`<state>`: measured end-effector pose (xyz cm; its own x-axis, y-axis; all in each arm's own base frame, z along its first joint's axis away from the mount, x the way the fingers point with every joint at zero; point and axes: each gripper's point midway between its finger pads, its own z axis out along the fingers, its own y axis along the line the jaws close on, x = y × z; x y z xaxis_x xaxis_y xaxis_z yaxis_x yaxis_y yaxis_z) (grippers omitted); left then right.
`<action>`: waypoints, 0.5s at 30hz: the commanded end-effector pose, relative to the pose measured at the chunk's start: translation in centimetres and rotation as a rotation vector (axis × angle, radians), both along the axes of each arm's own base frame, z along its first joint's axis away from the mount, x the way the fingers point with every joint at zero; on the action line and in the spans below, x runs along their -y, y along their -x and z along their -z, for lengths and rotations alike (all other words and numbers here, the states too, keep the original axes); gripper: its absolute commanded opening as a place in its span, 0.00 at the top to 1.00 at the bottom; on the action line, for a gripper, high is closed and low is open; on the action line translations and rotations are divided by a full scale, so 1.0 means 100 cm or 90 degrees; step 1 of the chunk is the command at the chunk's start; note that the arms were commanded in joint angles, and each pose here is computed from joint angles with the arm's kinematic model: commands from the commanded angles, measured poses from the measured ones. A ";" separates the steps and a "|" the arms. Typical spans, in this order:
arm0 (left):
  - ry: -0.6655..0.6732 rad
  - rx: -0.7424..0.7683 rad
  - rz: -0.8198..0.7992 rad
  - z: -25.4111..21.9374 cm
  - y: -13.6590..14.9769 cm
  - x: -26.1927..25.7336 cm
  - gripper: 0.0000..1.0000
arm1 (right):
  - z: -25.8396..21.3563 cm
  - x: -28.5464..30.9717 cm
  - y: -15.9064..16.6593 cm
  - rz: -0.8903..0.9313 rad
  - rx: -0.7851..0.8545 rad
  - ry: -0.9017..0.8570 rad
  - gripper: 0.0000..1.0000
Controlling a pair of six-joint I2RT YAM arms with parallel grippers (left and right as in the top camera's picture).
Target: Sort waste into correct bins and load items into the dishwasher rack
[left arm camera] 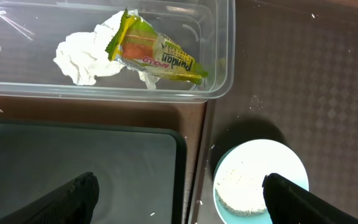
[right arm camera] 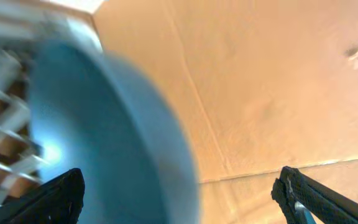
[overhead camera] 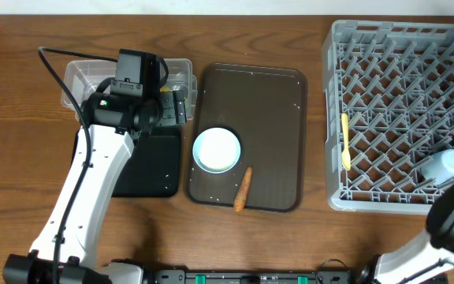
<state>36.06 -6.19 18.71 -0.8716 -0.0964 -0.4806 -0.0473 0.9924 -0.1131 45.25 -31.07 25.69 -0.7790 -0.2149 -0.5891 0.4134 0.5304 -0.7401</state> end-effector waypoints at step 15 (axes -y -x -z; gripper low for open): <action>-0.007 0.001 -0.002 0.000 -0.002 -0.002 0.14 | 0.035 -0.242 -0.010 -0.415 -0.014 -0.548 0.13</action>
